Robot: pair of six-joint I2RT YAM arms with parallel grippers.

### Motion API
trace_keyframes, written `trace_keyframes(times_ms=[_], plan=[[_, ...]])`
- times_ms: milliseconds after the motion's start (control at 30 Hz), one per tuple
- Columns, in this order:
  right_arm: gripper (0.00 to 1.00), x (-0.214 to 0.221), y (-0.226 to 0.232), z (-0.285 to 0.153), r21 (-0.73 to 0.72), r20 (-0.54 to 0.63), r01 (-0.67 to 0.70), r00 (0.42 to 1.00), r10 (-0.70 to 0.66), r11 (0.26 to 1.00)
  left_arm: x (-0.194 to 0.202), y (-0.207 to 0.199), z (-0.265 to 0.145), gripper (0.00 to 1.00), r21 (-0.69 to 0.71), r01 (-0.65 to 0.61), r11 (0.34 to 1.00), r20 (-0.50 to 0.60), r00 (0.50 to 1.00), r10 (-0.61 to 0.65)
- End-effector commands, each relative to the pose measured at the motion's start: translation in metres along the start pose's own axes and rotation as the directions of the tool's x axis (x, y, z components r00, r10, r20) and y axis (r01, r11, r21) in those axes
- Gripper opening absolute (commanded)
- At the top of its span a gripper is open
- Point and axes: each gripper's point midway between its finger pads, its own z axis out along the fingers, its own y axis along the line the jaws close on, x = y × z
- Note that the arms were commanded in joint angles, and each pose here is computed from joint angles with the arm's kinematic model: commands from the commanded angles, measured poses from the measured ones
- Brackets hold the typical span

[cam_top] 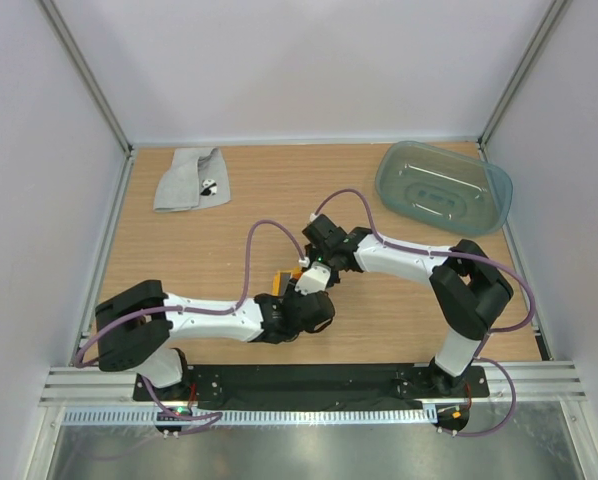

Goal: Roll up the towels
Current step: Roll the towel

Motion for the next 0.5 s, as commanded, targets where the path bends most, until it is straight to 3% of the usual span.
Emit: trace_keyframes(times_ms=[0,167,300,467], plan=[[0.15,0.0,0.022,-0.011,-0.055,0.012,0.045,0.999,-0.045,0.997,-0.002,0.011,0.006,0.47,-0.082,-0.007,0.997,0.012,1.0,0.008],[0.19,-0.001,0.026,-0.011,-0.065,0.004,0.043,0.999,-0.042,0.997,0.01,0.009,0.009,0.41,-0.076,-0.011,0.997,-0.009,1.0,0.01],[0.28,-0.002,0.031,-0.012,-0.085,0.003,0.041,0.999,-0.041,0.996,0.02,0.012,0.013,0.22,-0.086,-0.005,0.996,-0.022,1.0,0.003],[0.38,-0.003,0.027,-0.01,-0.068,0.0,0.038,0.999,-0.039,0.997,0.032,0.016,0.012,0.09,-0.076,0.013,0.997,-0.039,0.999,-0.016]])
